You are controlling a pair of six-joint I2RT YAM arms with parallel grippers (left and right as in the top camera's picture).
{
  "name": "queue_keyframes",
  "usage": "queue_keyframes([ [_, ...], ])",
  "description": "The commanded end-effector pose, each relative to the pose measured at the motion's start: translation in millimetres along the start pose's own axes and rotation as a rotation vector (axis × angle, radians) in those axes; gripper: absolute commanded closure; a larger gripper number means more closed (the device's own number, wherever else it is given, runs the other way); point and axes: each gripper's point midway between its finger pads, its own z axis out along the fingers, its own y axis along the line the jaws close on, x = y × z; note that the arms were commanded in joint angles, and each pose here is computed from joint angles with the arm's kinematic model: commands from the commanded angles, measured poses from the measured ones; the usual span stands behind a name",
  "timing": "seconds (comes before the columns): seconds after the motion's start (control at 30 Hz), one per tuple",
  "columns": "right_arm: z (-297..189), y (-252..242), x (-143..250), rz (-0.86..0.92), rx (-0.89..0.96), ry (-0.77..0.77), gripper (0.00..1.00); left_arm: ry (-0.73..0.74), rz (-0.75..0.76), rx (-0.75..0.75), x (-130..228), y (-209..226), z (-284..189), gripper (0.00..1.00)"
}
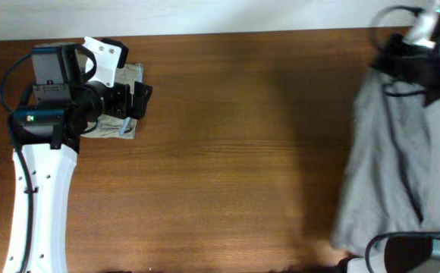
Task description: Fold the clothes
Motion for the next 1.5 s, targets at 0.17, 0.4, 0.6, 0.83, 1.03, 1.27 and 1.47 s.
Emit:
queue_keyframes([
  [0.17, 23.1, 285.1, 181.5, -0.465, -0.473, 0.253, 0.44, -0.108, 0.024, -0.277, -48.0, 39.7, -45.7, 0.01],
  [0.4, -26.3, 203.2, 77.0, -0.335, -0.163, -0.013, 0.28, -0.124, 0.039, -0.092, -51.0, 9.7, -34.2, 0.01],
  [0.6, -92.1, 131.1, 44.8, -0.154, -0.059, -0.071, 0.26, 0.070, 0.047, 0.300, -17.6, -74.2, 74.5, 0.06],
  [0.83, -84.7, 88.2, 65.8, -0.109, 0.067, 0.059, 0.25, 0.061, 0.099, 0.348, -0.1, -123.4, 221.6, 0.86],
  [1.03, -71.6, 77.9, 84.4, -0.116, 0.118, 0.155, 0.25, -0.050, 0.163, 0.378, 11.4, -151.2, 299.5, 0.82],
  [1.27, -52.9, 71.3, 97.4, -0.121, 0.158, 0.232, 0.25, 0.034, 0.087, 0.272, 41.1, -109.5, 324.6, 0.28],
  [1.47, -50.9, 71.2, 98.0, -0.122, 0.160, 0.236, 0.25, 0.065, 0.080, 0.298, 65.8, -112.4, 346.3, 0.36],
])
